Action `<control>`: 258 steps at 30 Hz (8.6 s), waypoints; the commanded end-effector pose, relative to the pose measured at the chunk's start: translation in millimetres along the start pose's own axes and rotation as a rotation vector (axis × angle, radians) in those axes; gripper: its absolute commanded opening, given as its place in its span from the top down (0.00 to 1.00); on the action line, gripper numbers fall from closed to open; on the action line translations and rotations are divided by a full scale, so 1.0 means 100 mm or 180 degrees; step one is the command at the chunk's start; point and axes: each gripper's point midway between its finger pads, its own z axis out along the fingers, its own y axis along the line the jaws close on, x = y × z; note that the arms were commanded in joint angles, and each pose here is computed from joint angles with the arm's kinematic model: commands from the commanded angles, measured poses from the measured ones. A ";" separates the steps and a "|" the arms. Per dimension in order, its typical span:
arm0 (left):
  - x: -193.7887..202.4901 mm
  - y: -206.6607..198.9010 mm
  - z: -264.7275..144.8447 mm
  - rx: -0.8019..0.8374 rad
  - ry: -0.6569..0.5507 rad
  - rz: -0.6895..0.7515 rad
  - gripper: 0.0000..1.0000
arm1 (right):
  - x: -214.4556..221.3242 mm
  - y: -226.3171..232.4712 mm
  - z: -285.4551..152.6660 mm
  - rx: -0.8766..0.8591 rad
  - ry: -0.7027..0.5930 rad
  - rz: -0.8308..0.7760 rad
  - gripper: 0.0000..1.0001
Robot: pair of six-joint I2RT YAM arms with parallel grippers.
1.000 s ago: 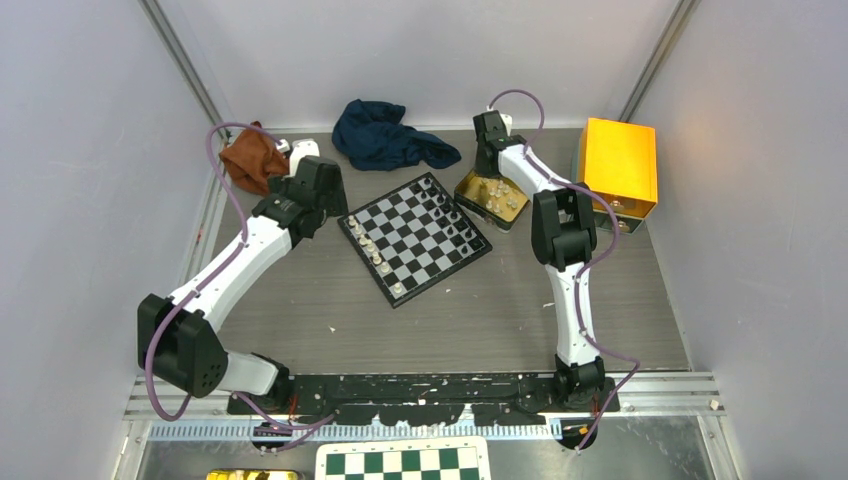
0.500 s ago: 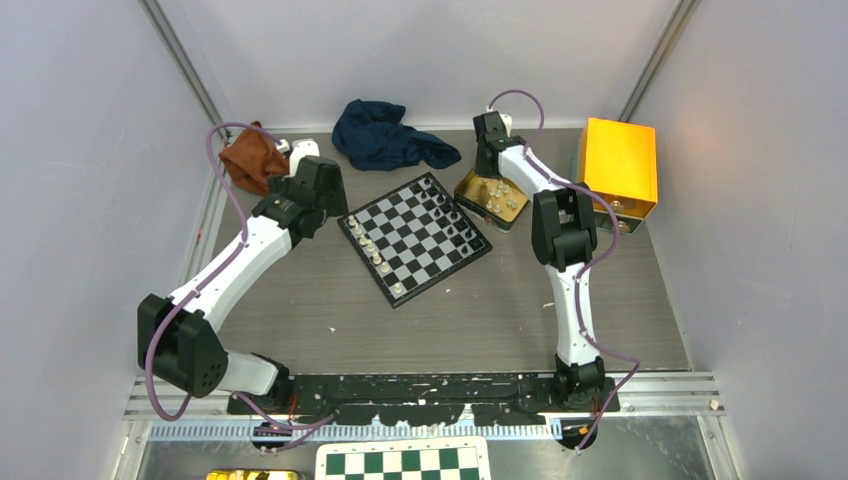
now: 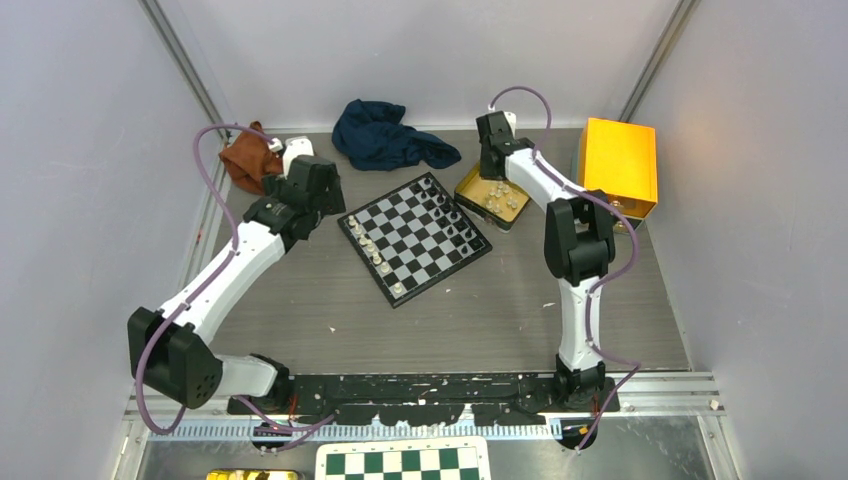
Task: Set up the chess pieces on the board
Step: Pick up the chess piece from the storage box, then place the chess piece on the chessboard, then pick up the chess piece from the storage box.
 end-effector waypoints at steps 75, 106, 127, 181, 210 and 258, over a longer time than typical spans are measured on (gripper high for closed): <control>-0.10 0.25 -0.36 0.0055 -0.0227 -0.0319 0.00 | 2.25 2.31 -1.97 -0.1731 0.0315 -0.1563 0.99; -0.08 0.21 -0.34 0.0090 -0.0194 -0.0301 0.01 | 2.31 2.19 -1.89 -0.1588 0.0322 -0.1637 0.80; -0.11 0.19 -0.32 0.0081 -0.0206 -0.0291 0.01 | 2.18 2.25 -1.98 -0.1646 0.0248 -0.1658 0.70; -0.23 -0.30 0.03 0.0284 0.0055 -0.0235 0.00 | -0.34 0.27 -0.74 -0.0062 -0.0382 0.0033 0.52; -0.21 -0.19 -0.03 0.0185 0.0051 -0.0167 0.02 | -0.14 0.00 0.09 0.0030 -0.0028 0.0207 0.56; -0.13 -0.18 0.02 0.0160 0.0092 -0.0093 0.02 | 0.16 -0.03 0.22 -0.0023 0.0304 0.0093 0.73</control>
